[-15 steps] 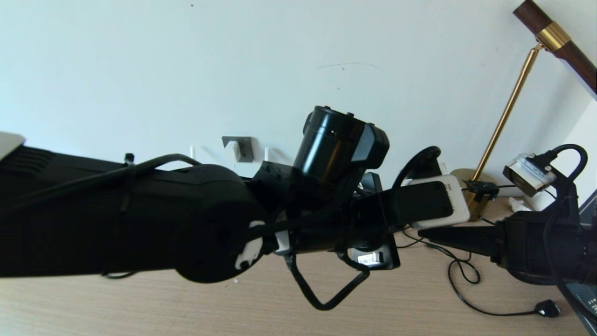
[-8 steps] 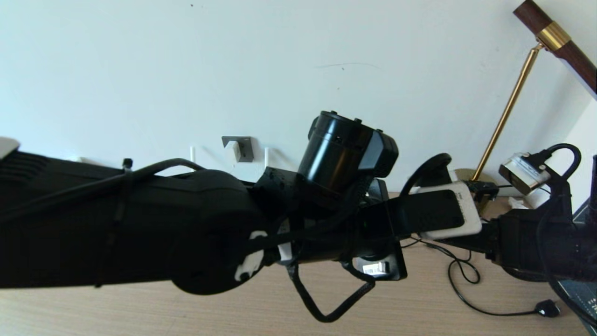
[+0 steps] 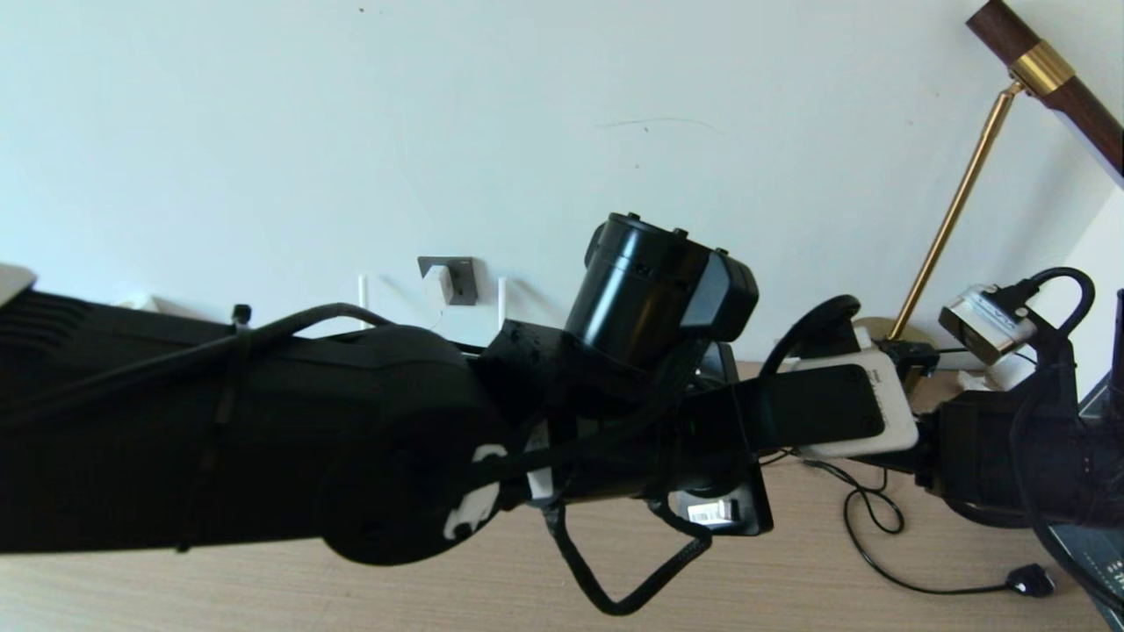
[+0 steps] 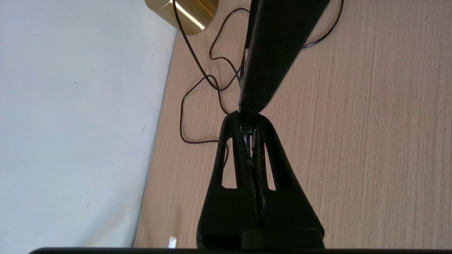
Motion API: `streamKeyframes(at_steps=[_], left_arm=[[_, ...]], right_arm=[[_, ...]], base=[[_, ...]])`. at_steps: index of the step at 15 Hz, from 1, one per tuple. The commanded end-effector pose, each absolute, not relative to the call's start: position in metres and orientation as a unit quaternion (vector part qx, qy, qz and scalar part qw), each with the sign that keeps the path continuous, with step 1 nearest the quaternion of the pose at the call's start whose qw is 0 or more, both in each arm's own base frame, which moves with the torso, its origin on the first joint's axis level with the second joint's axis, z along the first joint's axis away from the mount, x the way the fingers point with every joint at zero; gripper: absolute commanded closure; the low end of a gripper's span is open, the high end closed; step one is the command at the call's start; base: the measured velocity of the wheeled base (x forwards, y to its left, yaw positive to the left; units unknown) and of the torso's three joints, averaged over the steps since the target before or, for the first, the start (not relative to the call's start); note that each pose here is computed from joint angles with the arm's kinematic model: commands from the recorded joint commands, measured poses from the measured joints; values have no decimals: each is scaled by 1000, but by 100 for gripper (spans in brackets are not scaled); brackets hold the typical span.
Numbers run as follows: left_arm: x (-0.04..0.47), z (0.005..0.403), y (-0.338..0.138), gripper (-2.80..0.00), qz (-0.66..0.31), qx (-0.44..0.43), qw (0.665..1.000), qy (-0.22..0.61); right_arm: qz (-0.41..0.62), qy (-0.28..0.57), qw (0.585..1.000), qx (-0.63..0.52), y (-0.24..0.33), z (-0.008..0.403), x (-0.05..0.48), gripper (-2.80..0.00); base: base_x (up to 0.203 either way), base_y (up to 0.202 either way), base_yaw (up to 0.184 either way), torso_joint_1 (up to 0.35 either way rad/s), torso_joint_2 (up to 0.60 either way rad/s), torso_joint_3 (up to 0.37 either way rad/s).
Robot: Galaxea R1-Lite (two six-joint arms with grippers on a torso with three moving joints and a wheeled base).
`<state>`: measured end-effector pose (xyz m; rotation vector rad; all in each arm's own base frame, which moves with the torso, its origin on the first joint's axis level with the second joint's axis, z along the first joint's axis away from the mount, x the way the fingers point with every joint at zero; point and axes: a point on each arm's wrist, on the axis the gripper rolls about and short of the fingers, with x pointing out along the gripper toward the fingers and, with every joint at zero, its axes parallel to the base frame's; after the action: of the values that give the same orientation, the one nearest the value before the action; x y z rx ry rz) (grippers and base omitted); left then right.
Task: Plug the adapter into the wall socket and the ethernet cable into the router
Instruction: Hand it to the other hand
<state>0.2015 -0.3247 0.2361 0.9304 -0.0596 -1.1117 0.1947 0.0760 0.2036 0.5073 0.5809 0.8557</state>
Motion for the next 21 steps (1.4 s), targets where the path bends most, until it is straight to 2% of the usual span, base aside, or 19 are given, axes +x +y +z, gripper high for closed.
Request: streamKeyframes(at_steps=[1,20,21], left_arm=[[200,236,-326,0,-511,423,748,-26],[191,230,-332,0,-523,404,750,-10],[190,230,-332,-280,-524,404,750,-10]], right_arm=[[407,273,837,242,76,205,195,0],[416,275,833,242,79,206,192,0],[416,275,833,242,79,206,192,0]], base=[[0,0,0,0,0,0],[0,0,0,0,0,0],[0,0,0,0,0,0]])
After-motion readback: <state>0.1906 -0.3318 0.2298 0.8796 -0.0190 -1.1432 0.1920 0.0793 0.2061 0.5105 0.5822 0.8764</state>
